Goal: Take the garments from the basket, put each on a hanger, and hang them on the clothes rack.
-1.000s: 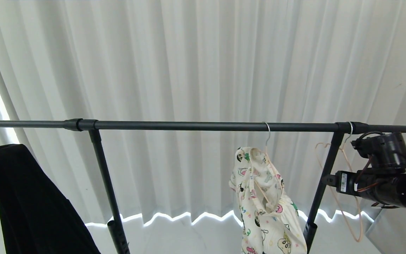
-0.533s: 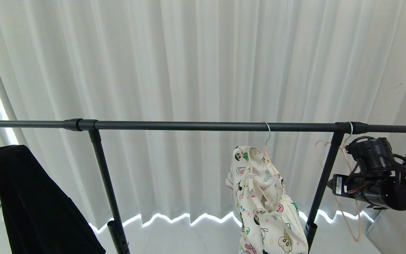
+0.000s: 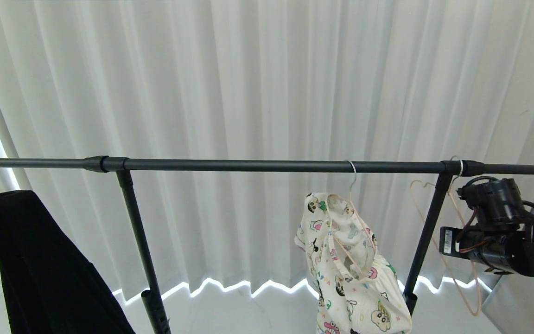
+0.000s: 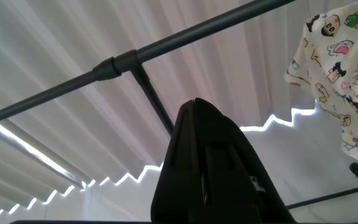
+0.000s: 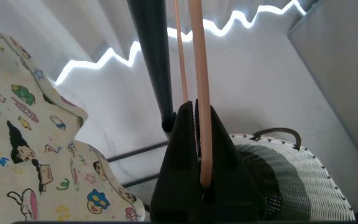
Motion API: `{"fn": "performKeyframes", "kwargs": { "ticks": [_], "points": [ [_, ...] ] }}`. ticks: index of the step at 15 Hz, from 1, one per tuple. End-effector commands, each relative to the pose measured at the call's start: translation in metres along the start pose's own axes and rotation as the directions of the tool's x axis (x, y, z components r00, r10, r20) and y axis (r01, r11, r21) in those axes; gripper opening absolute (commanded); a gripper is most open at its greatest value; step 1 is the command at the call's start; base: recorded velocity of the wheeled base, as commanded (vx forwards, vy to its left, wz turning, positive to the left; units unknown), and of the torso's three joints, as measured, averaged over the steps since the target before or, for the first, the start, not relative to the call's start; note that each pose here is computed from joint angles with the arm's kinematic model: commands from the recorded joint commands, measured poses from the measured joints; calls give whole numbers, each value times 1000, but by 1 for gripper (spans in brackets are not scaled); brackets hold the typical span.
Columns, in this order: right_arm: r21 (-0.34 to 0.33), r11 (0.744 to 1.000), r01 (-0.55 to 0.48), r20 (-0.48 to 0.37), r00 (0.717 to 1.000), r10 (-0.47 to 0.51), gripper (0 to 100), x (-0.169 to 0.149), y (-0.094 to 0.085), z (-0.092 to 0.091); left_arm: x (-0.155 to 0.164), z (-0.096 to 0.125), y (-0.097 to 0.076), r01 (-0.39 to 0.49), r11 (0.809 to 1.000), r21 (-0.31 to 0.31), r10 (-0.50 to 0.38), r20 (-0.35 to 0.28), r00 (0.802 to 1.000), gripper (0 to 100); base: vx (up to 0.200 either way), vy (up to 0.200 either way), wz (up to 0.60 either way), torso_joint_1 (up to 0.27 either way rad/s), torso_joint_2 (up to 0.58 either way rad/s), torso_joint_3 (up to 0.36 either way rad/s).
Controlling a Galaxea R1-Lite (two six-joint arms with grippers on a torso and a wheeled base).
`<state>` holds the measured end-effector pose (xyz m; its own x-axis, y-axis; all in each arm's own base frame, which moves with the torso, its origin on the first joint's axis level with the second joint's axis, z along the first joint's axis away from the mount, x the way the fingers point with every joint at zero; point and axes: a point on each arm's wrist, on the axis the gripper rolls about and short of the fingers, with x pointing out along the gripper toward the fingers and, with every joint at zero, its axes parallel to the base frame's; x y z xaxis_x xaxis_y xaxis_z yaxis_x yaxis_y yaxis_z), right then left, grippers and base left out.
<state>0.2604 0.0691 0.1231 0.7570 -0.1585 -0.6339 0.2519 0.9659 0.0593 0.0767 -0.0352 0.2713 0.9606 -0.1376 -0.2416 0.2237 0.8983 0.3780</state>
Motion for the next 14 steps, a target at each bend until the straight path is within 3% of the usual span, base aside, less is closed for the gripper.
{"fn": "performKeyframes", "kwargs": {
  "ticks": [1, 7, 11, 14],
  "points": [
    [14, 1000, -17, 41, 999, 17, 0, -12, -2, 6, 0, 0, 0, -1, 1000, -1, 1, 1, 1000, 0, 0, 0, 0, 0, 0, 0],
    [27, 998, -65, 128, 990, 61, 0, -44, -10, 16, -3, -1, 1, -3, 1000, -4, 3, 8, 1000, 0, 0, 0, 0, 0, 0, 0],
    [-44, 995, -87, 139, 986, 92, 0, -71, -25, -5, -3, -3, 0, -4, 1000, -2, 4, 3, 1000, 0, 0, 0, 0, 0, 0, 0],
    [-72, 991, -115, 155, 980, 126, 0, -91, -35, -21, -3, -3, 1, -6, 1000, -1, 6, 3, 1000, 0, -200, 0, 0, 4, 2, 2]
  ]
}}
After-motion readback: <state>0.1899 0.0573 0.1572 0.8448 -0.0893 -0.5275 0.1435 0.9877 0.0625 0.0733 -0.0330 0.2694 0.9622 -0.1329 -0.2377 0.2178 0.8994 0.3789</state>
